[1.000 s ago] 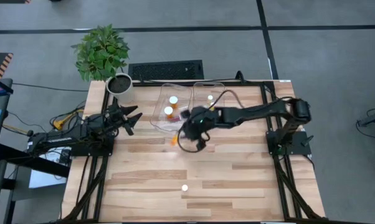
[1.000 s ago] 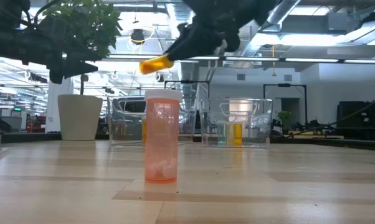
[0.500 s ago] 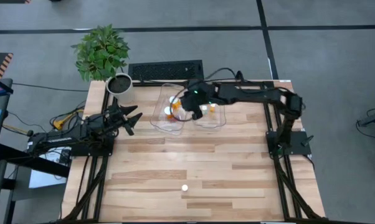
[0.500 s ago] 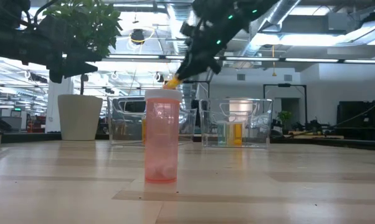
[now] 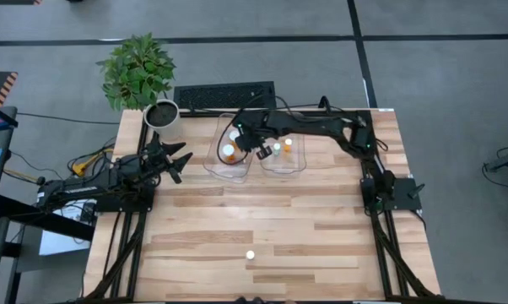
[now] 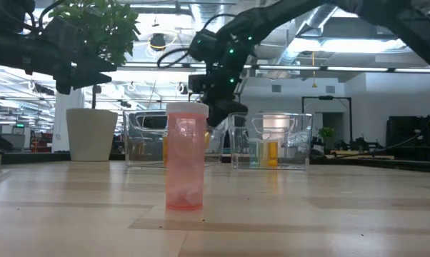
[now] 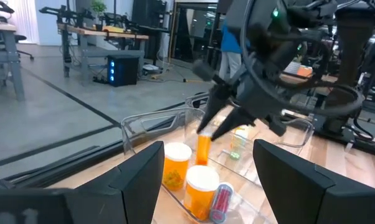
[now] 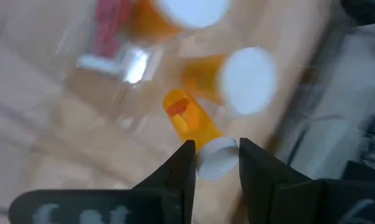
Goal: Pick and place medicine bottles into bin by pill shape (circle, oval)
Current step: Put the small orange capsule bottle into the left transparent bin
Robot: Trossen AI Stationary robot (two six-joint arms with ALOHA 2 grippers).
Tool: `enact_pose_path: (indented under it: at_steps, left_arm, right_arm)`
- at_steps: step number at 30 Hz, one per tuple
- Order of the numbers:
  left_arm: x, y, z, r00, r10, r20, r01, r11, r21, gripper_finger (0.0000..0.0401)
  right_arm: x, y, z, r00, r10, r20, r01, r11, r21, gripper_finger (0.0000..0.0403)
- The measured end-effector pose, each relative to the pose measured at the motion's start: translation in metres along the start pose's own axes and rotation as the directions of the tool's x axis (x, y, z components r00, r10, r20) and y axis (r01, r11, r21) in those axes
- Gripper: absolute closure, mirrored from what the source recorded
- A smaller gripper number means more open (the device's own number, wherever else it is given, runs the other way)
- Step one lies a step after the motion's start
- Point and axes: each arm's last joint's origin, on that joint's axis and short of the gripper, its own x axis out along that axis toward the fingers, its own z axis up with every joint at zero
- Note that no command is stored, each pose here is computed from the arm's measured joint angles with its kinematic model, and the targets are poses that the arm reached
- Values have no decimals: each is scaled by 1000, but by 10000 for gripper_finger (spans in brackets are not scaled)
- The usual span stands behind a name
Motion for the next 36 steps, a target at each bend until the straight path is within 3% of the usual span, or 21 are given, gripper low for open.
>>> enact_pose_path:
  at_steps: [12, 25, 36]
  left_arm:
    - [0, 0, 0, 1000, 1, 0, -1, 1000, 18, 161]
    - [0, 0, 0, 1000, 1, 0, -1, 1000, 25, 161]
    - [0, 1, 0, 1000, 27, 5, -28, 999, 44, 161]
  right_arm:
    - [32, 6, 3, 997, 45, -60, -49, 996, -76, 293]
    - [32, 8, 2, 993, 75, -93, -87, 988, -130, 293]
    - [31, 8, 4, 992, 41, -120, -60, 984, -166, 293]
